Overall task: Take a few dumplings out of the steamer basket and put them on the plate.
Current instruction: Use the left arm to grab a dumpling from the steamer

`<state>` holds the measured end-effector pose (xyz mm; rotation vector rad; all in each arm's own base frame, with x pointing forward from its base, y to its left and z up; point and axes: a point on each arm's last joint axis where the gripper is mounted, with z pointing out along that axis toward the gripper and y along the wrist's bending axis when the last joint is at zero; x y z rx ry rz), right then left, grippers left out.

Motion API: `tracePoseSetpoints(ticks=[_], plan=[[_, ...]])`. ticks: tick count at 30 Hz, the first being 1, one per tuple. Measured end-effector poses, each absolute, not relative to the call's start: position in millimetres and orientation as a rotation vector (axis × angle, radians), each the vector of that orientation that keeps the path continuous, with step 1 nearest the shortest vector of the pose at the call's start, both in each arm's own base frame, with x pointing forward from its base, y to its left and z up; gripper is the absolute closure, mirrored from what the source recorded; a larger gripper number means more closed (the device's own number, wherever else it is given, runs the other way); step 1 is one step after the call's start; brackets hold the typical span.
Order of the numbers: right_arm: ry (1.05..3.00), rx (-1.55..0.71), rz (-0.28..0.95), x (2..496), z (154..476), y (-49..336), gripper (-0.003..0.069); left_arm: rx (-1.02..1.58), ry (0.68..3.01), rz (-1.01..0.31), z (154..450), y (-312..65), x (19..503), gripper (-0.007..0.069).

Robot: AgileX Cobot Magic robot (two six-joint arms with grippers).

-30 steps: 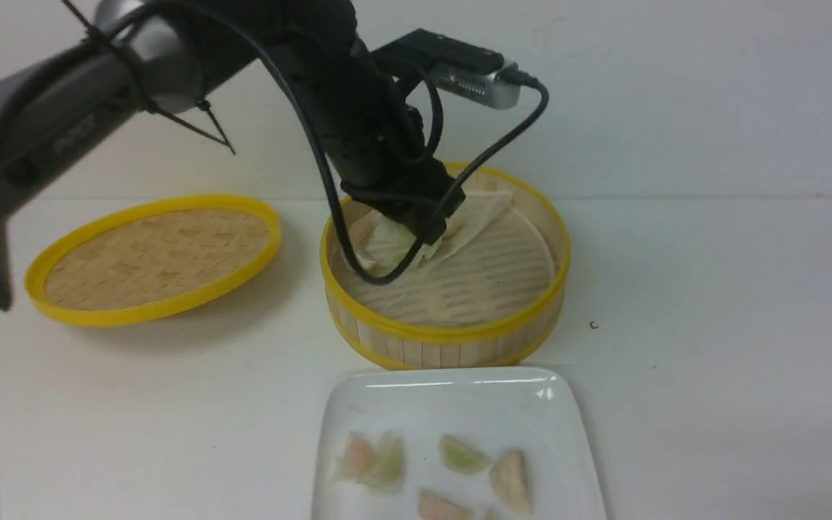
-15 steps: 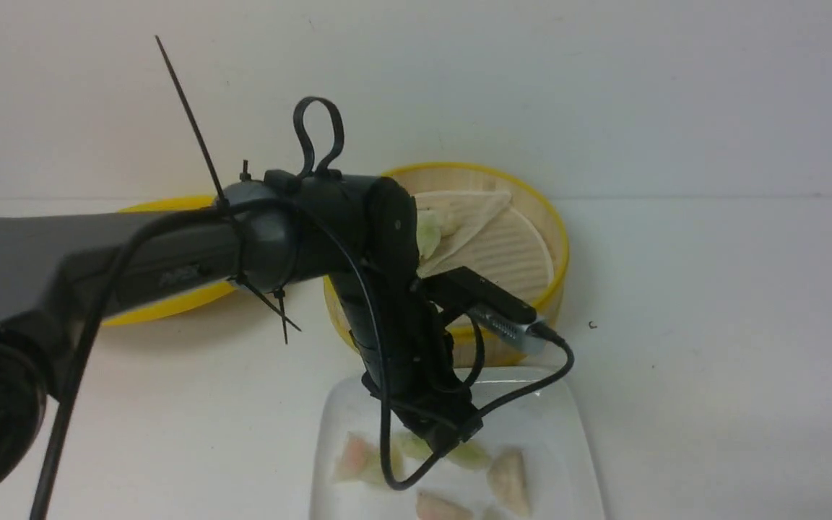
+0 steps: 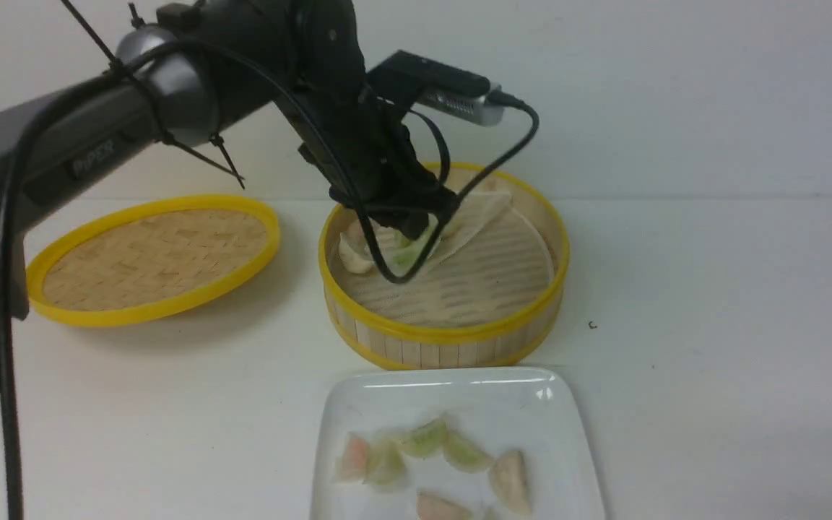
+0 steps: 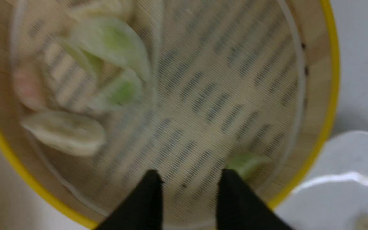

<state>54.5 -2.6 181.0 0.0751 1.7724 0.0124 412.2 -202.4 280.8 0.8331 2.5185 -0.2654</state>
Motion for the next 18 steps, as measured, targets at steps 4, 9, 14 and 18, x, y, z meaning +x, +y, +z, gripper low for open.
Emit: tracePoseSetpoints(ticks=[4,9,14,18], plan=[[1.772,0.075,0.012,54.5,181.0,-2.6,0.0673,0.936,2.454,-0.235,259.2,-202.8,435.9,0.0613],[1.772,0.075,0.012,54.5,181.0,-2.6,0.0673,1.048,2.400,-0.190,222.6,-209.0,452.9,0.0551],[1.772,0.075,0.012,54.5,181.0,-2.6,0.0673,1.054,2.376,-0.165,198.3,-212.3,463.1,0.0321],[1.772,0.075,0.012,54.5,181.0,-2.6,0.0673,1.062,2.394,-0.161,183.8,-213.1,465.7,0.0182]])
